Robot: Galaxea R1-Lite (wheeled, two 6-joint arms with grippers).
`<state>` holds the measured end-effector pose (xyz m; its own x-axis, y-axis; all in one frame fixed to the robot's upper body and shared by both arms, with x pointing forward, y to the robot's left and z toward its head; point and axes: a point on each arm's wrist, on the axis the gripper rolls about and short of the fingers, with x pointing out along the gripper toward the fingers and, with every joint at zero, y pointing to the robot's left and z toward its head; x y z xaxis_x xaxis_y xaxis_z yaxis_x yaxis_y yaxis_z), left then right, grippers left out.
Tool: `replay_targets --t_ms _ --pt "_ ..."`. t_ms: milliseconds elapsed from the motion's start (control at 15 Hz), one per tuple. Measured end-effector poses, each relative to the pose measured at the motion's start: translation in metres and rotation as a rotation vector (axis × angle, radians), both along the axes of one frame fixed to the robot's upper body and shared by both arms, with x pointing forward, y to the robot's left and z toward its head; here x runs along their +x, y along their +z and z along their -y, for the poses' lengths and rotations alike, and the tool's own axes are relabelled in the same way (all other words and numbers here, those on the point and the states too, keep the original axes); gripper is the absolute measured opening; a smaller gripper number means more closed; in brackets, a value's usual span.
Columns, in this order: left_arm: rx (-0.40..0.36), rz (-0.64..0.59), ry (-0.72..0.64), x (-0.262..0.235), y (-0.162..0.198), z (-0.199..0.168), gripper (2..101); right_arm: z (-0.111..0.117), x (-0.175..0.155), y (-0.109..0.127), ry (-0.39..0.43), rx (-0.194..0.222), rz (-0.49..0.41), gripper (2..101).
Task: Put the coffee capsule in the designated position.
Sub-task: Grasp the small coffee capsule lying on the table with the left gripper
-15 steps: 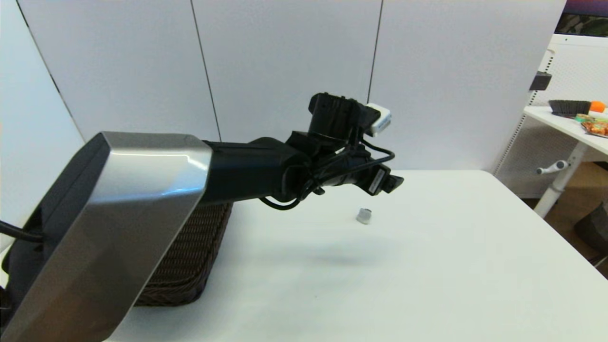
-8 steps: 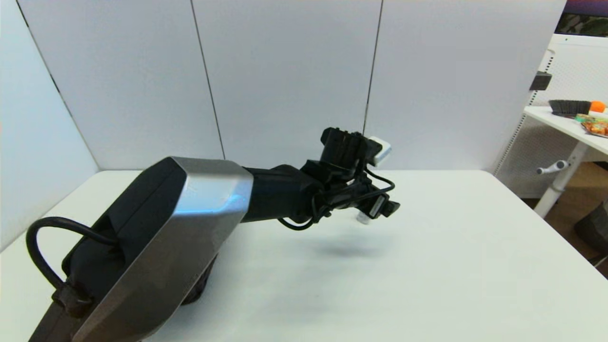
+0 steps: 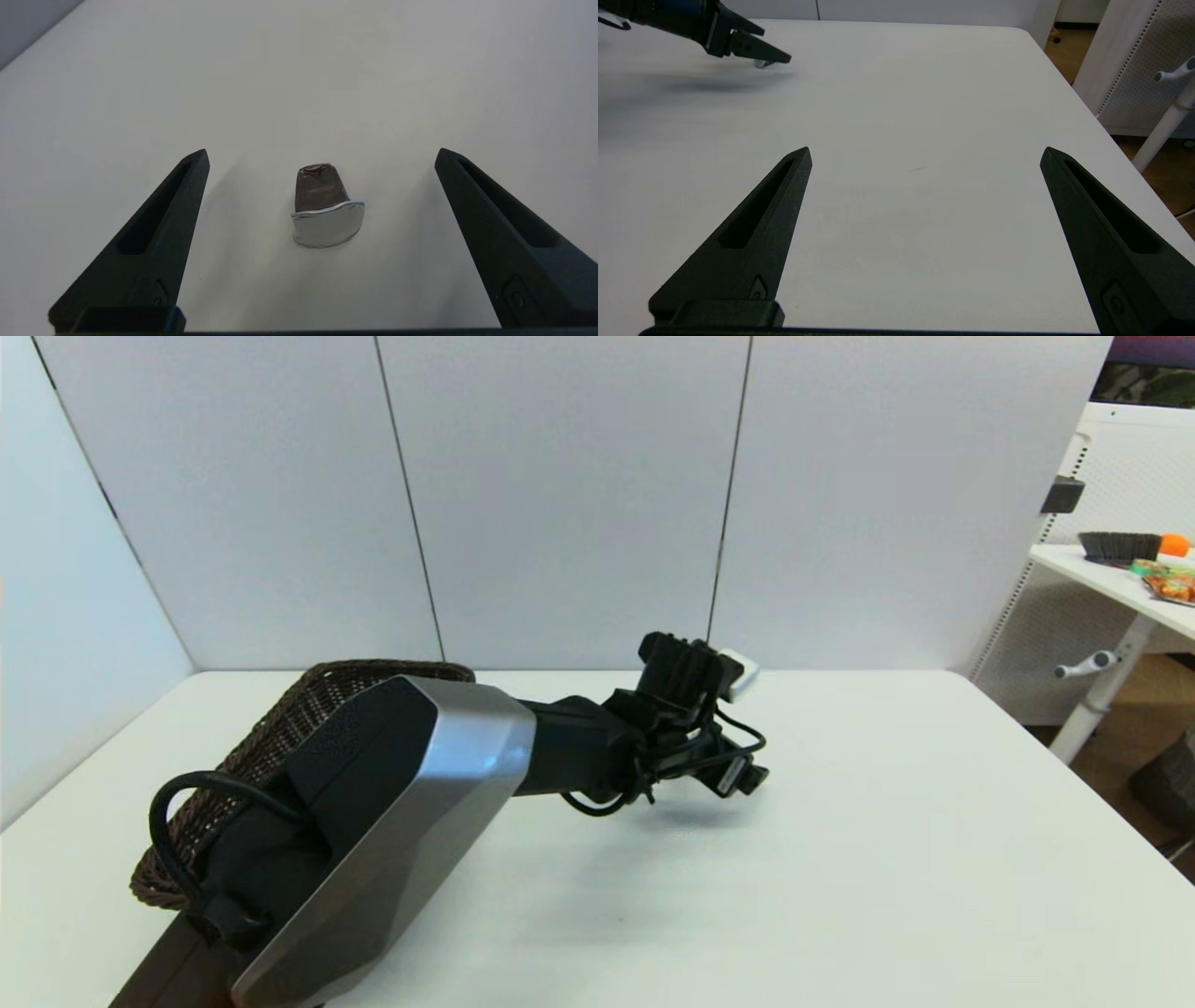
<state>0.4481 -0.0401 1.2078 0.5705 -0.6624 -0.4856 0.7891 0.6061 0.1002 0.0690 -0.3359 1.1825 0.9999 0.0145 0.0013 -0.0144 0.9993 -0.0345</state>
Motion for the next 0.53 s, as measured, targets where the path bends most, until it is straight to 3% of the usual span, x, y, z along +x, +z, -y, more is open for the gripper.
replay_targets --t_ms 533 --pt "-0.030 0.008 0.051 0.017 -0.008 -0.014 97.8 0.000 0.000 0.000 0.000 0.000 0.000 97.1"
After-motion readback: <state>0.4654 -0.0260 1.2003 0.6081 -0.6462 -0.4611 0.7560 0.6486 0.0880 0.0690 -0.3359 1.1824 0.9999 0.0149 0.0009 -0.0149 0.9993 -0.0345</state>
